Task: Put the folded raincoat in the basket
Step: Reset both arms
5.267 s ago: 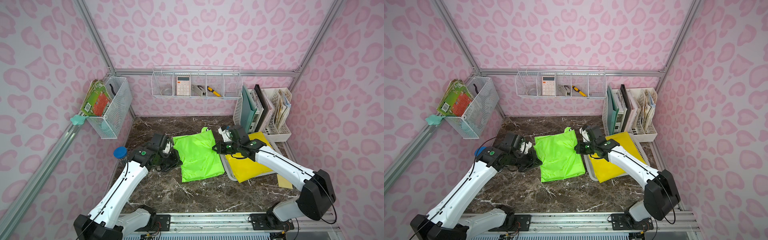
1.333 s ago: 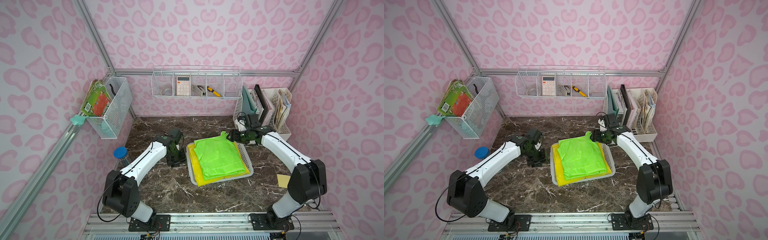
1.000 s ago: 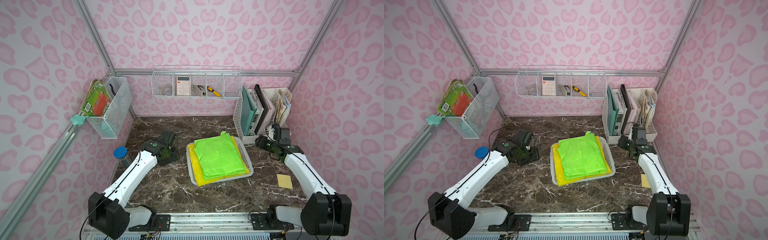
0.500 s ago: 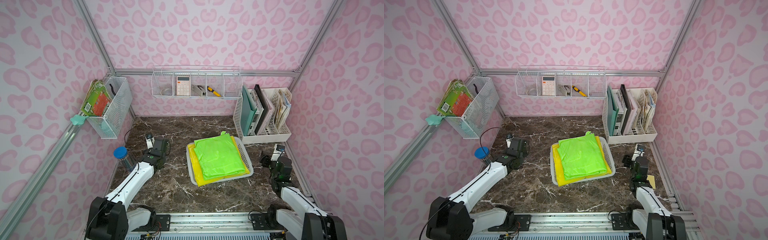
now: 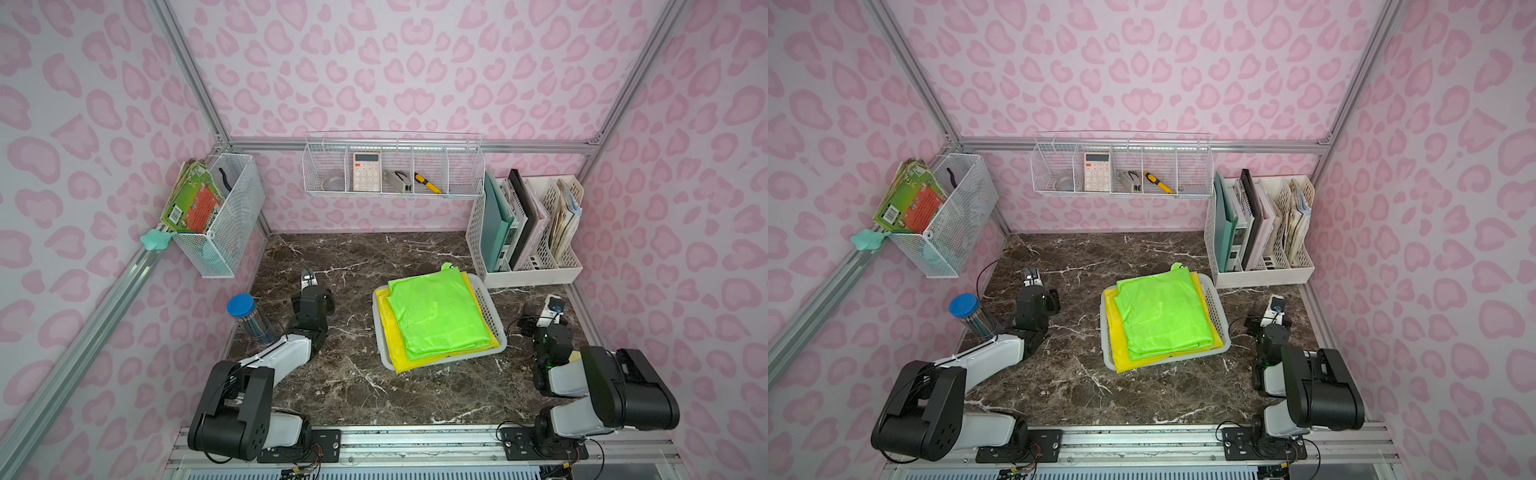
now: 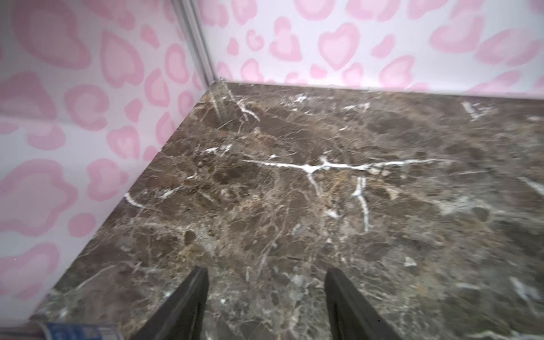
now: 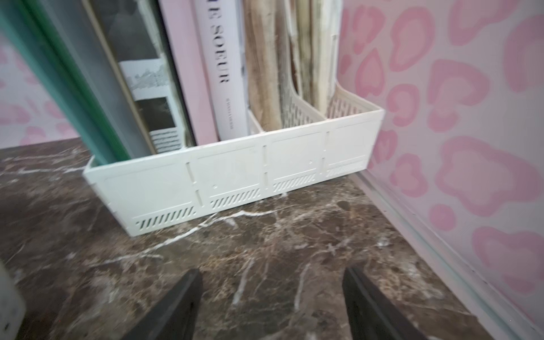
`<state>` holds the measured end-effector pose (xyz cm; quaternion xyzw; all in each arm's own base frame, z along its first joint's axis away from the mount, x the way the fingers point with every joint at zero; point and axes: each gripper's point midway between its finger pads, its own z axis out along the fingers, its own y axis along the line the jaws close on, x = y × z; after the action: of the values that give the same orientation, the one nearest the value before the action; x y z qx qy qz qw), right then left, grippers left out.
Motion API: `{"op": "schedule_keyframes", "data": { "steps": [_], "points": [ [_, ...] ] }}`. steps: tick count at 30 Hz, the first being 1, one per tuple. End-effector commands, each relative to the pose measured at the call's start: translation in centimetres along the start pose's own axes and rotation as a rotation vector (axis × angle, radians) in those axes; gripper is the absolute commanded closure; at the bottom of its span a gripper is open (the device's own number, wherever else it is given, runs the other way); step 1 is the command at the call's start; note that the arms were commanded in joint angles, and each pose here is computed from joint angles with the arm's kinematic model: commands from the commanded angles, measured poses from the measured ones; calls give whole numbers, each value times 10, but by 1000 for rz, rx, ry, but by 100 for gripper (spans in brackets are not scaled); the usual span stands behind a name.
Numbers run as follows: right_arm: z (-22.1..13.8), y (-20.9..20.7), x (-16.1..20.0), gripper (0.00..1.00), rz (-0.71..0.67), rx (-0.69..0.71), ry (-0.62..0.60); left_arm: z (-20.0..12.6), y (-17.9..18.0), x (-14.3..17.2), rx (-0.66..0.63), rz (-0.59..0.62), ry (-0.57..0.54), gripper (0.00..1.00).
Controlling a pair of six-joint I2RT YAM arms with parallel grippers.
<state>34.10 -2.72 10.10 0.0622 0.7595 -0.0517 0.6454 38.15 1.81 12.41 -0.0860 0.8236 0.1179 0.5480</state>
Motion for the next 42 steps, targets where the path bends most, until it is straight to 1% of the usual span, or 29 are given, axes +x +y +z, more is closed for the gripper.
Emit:
{"op": "schedule_keyframes", "data": {
  "steps": [1,2,4,5,6,7,9,10,11,12,13,14,15,16,17,18,19,20,21,22,23,24,25,26,28,29,30,31,42],
  "points": [
    [0,16,-44,22,-80,-13,-175,-7,-12,-41,95,-33,-183,28],
    [4,15,-42,23,-79,-1,-149,-7,-18,-40,126,-21,-162,27],
    [9,3,-39,23,-33,63,-126,1,-30,-35,172,27,-71,30],
    [9,1,-40,23,-26,67,-137,6,-31,-30,164,55,-13,32],
    [7,1,-43,23,-30,67,-161,11,-26,-26,117,69,41,35],
    [6,1,-42,23,-33,62,-157,13,-18,-24,66,74,62,36],
    [5,4,-42,23,-41,50,-157,5,-14,-23,67,101,8,36],
    [4,4,-43,23,-43,55,-166,0,-11,-20,58,112,-37,33],
    [4,3,-43,23,-42,62,-165,0,-4,-13,32,101,-55,29],
    [5,3,-43,22,-41,66,-161,3,4,4,14,72,-36,28],
    [4,3,-42,22,-43,66,-163,6,8,4,4,65,-81,31],
    [2,3,-44,21,-45,65,-170,5,7,1,-1,74,-122,29],
    [1,4,-44,20,-51,63,-173,4,-1,2,54,92,-135,28],
    [2,5,-44,19,-54,64,-175,8,-5,1,68,108,-124,28],
    [2,5,-44,17,-53,68,-174,16,0,6,46,100,-75,29],
    [3,3,-43,9,-49,79,-166,25,5,11,30,71,-23,29],
    [3,2,-43,1,-47,84,-164,30,10,12,30,44,-5,29],
    [3,2,-43,0,-47,85,-168,32,17,16,38,-3,16,30],
    [3,2,-43,0,-46,86,-165,29,25,17,42,-64,0,29],
    [4,2,-43,0,-45,85,-165,23,28,22,49,-87,-32,26],
    [4,2,-43,0,-45,84,-165,18,25,27,72,-84,-72,19],
    [5,3,-42,0,-46,83,-161,17,17,26,111,-26,-122,18],
    [5,2,-43,0,-46,84,-161,17,16,23,109,-25,-163,18],
    [5,2,-42,0,-46,84,-161,20,17,23,98,-25,-169,16],
    [5,2,-42,0,-46,84,-160,32,24,31,61,-63,-35,18],
    [6,2,-43,0,-46,86,-158,38,26,31,81,-92,24,19],
    [8,3,-42,0,-49,86,-150,41,31,31,88,-129,60,15],
    [10,3,-41,0,-50,87,-142,42,33,30,91,-141,61,1],
    [12,3,-40,0,-53,94,-134,41,33,30,95,-135,51,1]
  ]
}}
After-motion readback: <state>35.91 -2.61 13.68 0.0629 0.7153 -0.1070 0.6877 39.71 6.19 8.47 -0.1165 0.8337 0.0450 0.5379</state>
